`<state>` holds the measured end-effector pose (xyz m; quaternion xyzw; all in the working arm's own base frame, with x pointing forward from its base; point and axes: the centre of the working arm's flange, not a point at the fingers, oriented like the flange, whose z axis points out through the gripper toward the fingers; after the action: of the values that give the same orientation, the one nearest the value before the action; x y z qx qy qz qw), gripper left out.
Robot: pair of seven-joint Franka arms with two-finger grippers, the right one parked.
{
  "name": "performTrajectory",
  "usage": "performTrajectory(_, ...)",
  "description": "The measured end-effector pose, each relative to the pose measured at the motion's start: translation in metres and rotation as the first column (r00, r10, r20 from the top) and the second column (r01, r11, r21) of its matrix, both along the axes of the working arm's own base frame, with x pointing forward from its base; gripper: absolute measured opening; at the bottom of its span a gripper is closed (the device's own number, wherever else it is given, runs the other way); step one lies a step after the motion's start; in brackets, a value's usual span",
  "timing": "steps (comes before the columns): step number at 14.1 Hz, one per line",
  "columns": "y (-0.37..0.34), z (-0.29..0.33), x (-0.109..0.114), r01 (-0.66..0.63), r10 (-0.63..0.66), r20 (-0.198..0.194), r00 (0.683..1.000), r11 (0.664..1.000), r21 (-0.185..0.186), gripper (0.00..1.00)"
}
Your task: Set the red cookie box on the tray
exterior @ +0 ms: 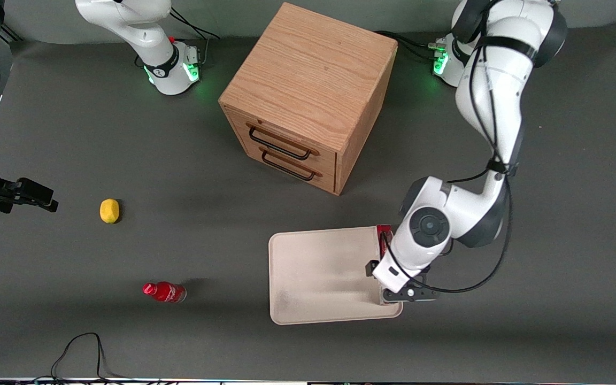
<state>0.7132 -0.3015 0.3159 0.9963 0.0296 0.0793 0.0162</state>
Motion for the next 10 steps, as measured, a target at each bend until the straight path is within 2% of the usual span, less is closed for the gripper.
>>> performTrajectory(2,0.03,0.053,-0.009,-0.029,0.029,0.009,1.0,0.999,0.014,1.0)
performTrajectory(3,0.052,0.079,-0.016,-0.034,0.034,0.0,0.999,0.999,0.03,1.0)
performTrajectory(5,0.107,0.133,-0.036,0.0,0.004,-0.051,0.999,0.997,0.072,1.0)
performTrajectory(7,0.185,0.201,-0.068,0.077,-0.065,-0.134,0.989,0.993,0.086,1.0)
performTrajectory(10,0.258,0.249,-0.098,0.179,-0.163,-0.156,0.974,0.979,0.097,1.0)
